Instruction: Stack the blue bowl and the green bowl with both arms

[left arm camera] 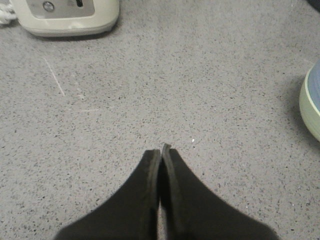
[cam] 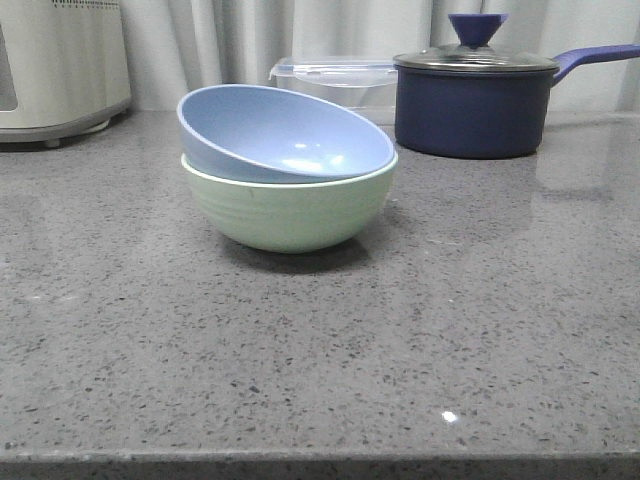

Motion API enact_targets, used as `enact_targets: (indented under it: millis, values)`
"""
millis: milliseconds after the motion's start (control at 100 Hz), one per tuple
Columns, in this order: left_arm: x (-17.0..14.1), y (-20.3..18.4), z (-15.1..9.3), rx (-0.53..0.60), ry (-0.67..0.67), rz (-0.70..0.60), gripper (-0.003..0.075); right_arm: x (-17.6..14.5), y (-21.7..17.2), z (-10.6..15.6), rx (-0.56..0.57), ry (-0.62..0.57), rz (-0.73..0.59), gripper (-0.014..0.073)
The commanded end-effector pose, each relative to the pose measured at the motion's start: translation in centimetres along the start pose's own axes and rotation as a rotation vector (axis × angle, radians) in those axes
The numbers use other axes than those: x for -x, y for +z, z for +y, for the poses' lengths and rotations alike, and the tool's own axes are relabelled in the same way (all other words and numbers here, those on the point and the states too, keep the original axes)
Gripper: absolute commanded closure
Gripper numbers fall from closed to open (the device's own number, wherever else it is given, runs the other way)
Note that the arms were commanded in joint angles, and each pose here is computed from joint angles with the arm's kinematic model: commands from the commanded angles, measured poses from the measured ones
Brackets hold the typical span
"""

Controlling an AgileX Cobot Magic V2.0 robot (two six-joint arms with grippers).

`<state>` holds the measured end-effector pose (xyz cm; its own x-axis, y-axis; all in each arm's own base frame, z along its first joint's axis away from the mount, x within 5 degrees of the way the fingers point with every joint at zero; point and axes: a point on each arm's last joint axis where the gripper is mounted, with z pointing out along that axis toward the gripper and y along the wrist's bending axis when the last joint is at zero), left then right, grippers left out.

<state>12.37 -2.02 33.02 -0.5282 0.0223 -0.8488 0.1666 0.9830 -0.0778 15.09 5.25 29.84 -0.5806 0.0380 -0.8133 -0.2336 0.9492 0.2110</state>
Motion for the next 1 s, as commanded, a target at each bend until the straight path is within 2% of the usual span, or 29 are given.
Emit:
enact_targets:
  millis: [0,110,440,630,990]
  values:
    - [0.3,-1.1,0.1,0.014,-0.012,-0.146,0.0741,0.6,-1.5,0.0,0.009,-0.014,-0.166,0.0662]
    - [-1.2,-1.8,0.0,0.018,-0.01,-0.198,0.0741,-0.9,-2.7,-0.3,0.016,-0.021,-0.24,0.0662]
    - [-4.6,-3.9,-0.1,0.018,0.002,-0.311,0.0741,-4.4,-4.9,-0.9,0.035,-0.027,-0.343,0.0662]
    - [-5.4,-4.7,-0.2,0.017,0.007,-0.363,0.0741,-4.5,-5.8,-0.8,0.044,-0.033,-0.398,0.0662]
    - [-5.5,-4.8,-0.2,0.017,0.008,-0.369,0.0741,-4.6,-5.8,-0.8,0.043,-0.034,-0.385,0.0662]
